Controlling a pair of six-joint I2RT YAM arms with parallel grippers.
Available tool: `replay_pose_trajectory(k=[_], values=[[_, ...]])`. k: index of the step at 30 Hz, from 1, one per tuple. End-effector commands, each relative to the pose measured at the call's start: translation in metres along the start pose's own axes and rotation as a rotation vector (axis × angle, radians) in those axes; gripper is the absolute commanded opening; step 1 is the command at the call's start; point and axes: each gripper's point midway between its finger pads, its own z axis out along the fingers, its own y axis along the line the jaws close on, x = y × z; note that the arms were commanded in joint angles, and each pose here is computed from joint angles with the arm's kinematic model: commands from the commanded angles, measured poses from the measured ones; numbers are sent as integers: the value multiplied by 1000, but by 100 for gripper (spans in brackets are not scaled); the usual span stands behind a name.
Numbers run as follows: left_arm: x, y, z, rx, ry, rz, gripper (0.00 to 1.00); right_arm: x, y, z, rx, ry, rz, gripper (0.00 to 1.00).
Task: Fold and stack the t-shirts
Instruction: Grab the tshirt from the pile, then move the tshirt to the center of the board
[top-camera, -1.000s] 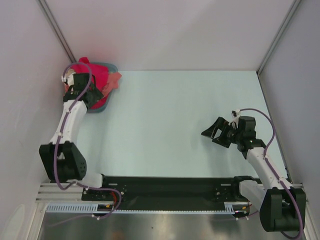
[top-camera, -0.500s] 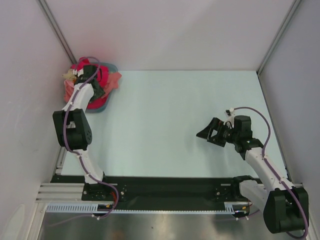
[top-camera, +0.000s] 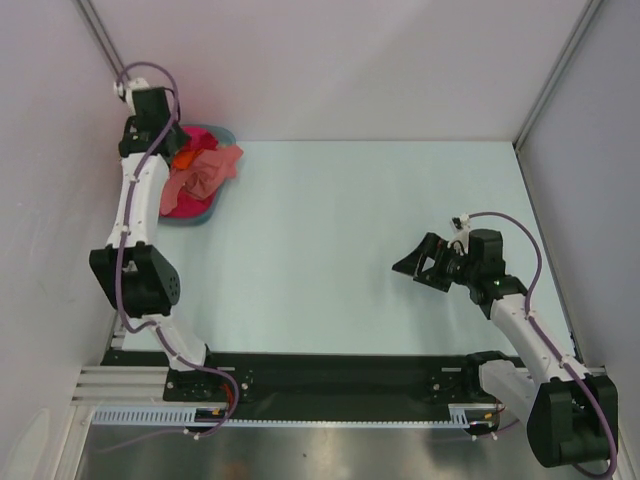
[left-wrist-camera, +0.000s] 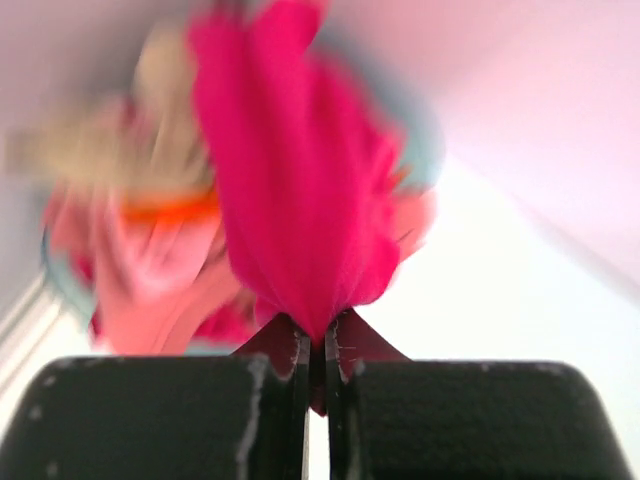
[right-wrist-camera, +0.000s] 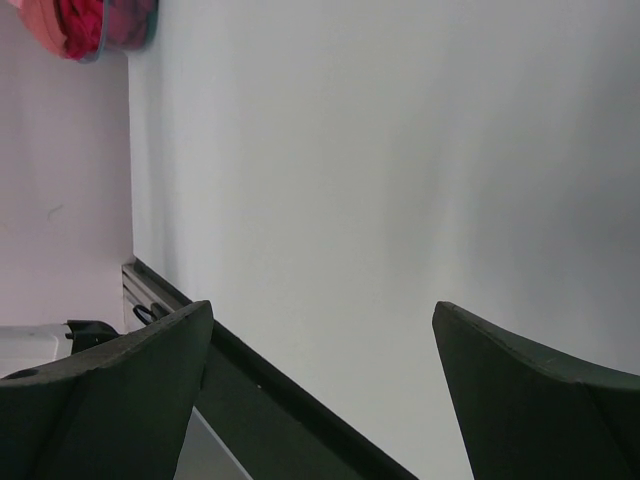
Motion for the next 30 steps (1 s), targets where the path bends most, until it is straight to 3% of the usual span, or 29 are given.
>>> replay_pose_trajectory(k=[1, 2, 5, 6, 8, 9, 12, 17, 20, 25, 30], values=[[-134, -58, -97, 313, -379, 11, 0, -16, 17, -2, -37, -48, -32, 100], [-161, -71, -121, 375, -461, 18, 0, -15, 15, -1, -32, -47, -30, 100], [-192, -99, -139, 480, -567, 49, 0, -13, 11, 1, -19, -34, -22, 100], [-219, -107, -168, 529, -656, 31, 0, -12, 10, 2, -17, -29, -20, 100], [-239, -118, -185, 589, -722, 4, 0, -13, 10, 2, -13, -28, -23, 100], [-262, -122, -215, 651, -817, -41, 0, -14, 10, 3, -7, -33, -26, 100], [-289, -123, -259, 751, -943, -165, 0, -16, 7, 6, 3, -38, -23, 100], [-312, -124, -312, 939, -999, -388, 0, -15, 8, 13, 3, -21, -15, 100], [-307, -143, -359, 1228, -905, -530, 0, -17, 11, 16, 8, -32, -32, 100], [-242, -200, -454, 1560, -717, -395, 0, -25, 17, 17, -6, -67, -33, 100], [-162, -240, -482, 1717, -400, -268, 0, -29, 37, 11, -39, -72, -101, 100]])
